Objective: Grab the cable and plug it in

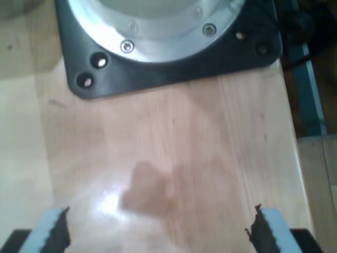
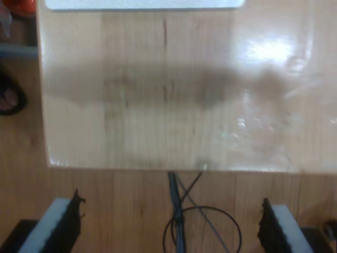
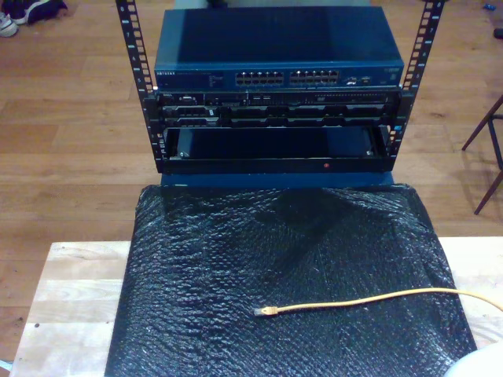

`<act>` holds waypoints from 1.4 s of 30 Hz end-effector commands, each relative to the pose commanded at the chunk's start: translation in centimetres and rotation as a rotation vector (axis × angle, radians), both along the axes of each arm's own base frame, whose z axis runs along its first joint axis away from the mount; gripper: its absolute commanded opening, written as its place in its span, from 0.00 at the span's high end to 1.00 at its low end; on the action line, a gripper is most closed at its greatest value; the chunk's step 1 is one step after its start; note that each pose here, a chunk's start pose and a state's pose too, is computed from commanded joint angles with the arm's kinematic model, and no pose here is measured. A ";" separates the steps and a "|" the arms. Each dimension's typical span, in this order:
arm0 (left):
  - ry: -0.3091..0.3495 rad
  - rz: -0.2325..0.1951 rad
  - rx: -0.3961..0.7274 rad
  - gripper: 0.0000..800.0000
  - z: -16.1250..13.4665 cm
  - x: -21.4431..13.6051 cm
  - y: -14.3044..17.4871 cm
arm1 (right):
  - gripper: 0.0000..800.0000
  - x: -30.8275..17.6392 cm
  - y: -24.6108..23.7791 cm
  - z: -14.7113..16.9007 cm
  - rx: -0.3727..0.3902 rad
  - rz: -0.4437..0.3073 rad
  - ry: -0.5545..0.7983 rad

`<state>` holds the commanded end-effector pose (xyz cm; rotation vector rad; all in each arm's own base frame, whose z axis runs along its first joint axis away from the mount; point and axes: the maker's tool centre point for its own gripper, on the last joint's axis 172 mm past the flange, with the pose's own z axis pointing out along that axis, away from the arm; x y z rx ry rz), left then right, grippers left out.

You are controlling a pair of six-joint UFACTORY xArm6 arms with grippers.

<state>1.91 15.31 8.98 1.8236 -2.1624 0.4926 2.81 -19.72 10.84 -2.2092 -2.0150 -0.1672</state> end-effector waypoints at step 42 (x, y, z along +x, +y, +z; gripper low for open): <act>0.290 0.036 -0.032 0.00 8.2 13.3 -6.8 | 0.02 21.7 4.8 13.3 0.198 -0.075 -0.088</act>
